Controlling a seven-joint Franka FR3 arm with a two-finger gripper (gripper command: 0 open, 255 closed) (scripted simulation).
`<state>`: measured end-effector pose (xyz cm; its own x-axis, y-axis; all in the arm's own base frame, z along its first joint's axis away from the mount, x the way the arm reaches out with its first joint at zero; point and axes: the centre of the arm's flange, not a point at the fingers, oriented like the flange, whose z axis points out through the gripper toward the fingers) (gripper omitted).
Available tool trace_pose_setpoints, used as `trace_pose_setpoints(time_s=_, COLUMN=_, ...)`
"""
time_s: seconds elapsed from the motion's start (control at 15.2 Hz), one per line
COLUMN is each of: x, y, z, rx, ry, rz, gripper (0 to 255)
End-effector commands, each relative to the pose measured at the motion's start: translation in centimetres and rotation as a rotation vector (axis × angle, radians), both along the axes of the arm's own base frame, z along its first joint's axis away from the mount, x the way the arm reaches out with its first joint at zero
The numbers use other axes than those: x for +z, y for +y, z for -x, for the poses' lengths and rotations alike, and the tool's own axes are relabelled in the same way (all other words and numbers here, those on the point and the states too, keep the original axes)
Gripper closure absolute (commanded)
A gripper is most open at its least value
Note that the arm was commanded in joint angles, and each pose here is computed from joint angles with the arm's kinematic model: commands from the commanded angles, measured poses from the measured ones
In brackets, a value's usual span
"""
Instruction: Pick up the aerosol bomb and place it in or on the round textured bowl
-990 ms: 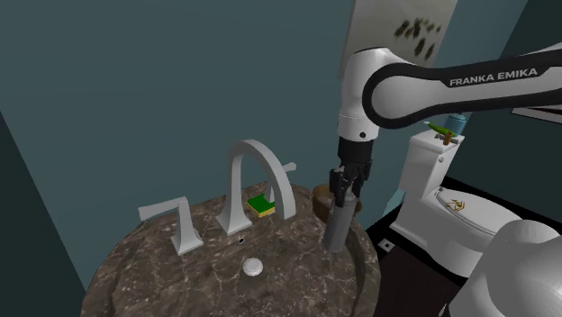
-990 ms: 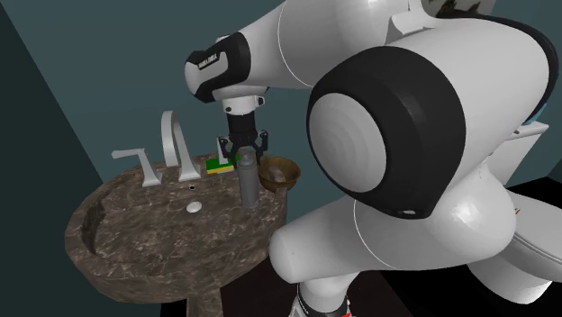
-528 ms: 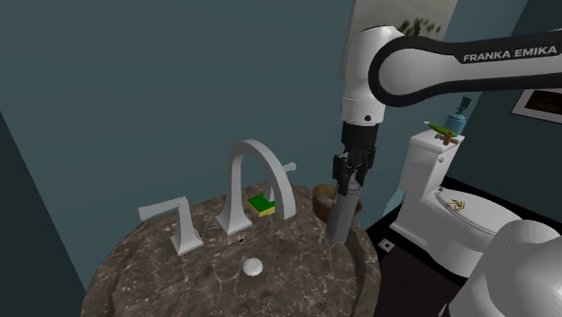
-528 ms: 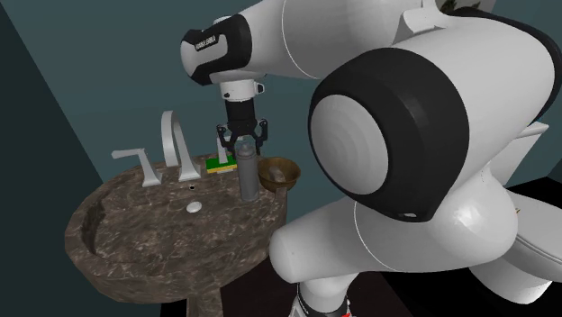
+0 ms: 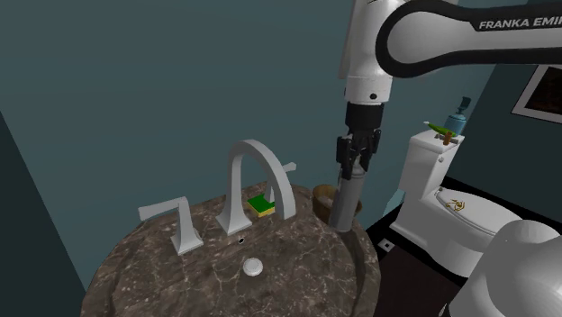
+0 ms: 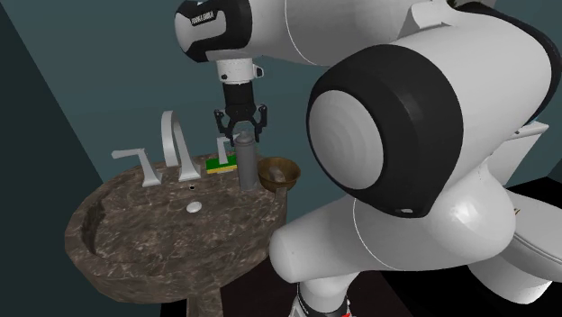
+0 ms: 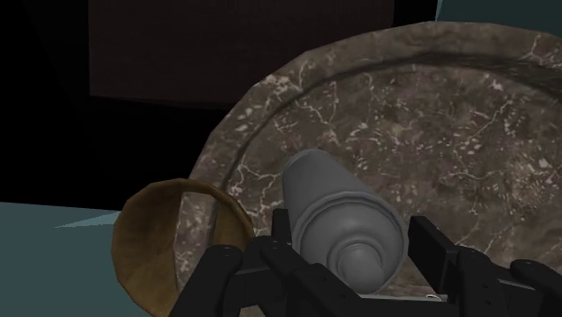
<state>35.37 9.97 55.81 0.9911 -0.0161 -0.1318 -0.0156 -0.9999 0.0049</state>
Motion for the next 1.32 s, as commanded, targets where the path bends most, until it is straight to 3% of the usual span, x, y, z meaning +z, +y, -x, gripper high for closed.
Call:
trace_pose_setpoints(time_s=0.0, x=1.1, y=0.0, z=0.1, rx=0.0, ry=0.0, rz=0.0, gripper=255)
trace_pose_setpoints(time_s=0.4, x=4.2, y=0.0, z=0.1, rx=0.0, ry=0.0, rz=0.0, gripper=255)
trace_pose_setpoints(time_s=1.25, x=11.3, y=-11.9, z=-9.9, rx=0.0, ry=0.0, rz=0.0, gripper=255)
